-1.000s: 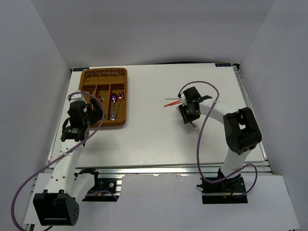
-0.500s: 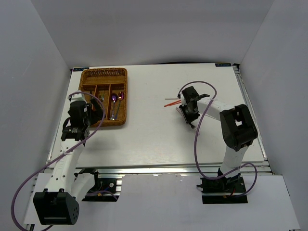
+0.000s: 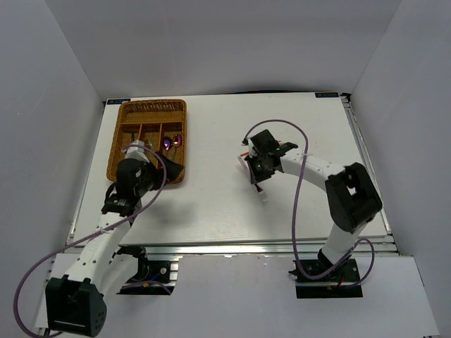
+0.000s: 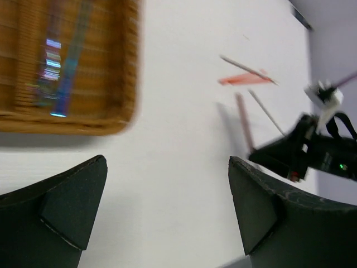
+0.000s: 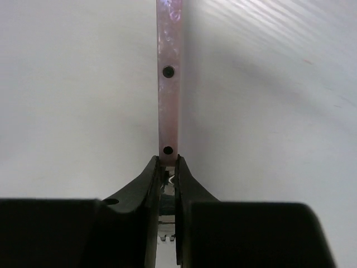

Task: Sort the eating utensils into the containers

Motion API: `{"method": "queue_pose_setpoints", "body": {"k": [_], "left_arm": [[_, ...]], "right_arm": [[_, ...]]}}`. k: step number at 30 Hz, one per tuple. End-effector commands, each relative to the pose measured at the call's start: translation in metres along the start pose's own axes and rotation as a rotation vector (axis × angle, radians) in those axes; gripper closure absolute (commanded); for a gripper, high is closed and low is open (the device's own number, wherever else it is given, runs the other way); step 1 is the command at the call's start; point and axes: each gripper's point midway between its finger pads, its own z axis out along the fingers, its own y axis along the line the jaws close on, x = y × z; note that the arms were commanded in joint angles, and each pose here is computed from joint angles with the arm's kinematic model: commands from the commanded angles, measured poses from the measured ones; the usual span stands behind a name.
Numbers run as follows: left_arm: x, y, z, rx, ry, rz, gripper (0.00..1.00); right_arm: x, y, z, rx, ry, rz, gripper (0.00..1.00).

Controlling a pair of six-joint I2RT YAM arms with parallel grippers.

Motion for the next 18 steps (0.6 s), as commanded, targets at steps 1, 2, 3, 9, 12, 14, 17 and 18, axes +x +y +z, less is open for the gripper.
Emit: {"method": "queue_pose_setpoints", "body": {"k": [1,2,3,9,12,14,17,18], "left_arm": [[-0.002,-0.075,0.002,0.274,-0.011,-0.059,0.02],[0.01,-0.089,0.004,0.303,0.029,-0.067,0.02],[0.013,-0.094,0.007,0.312,0.041,-0.072,0.02],[0.012,-0.128,0.006,0.395,0.022,-0.099,0.02],[0.015,-0.129,0.012,0.382,0.041,-0.1,0.02],[0.019,-0.126,0.017,0.364,0.05,-0.107,0.05],[0.024,-0.126,0.021,0.37,0.062,-0.122,0.09],[0.024,-0.129,0.021,0.38,0.058,-0.121,0.14]], "right_arm": [[-0.051,0.082,-0.05,-0.244,-0.226,0.041,1.0],[-0.061,0.102,-0.063,-0.288,-0.276,0.024,1.0],[-0.065,0.113,-0.069,-0.313,-0.293,0.044,1.0],[-0.085,0.161,-0.112,-0.39,-0.396,0.013,1.0],[-0.09,0.181,-0.132,-0.432,-0.433,-0.009,1.0],[-0.091,0.193,-0.141,-0.458,-0.452,-0.019,1.0],[-0.092,0.208,-0.148,-0.496,-0.454,-0.036,1.0],[-0.092,0.212,-0.148,-0.506,-0.452,-0.042,1.0]]}}
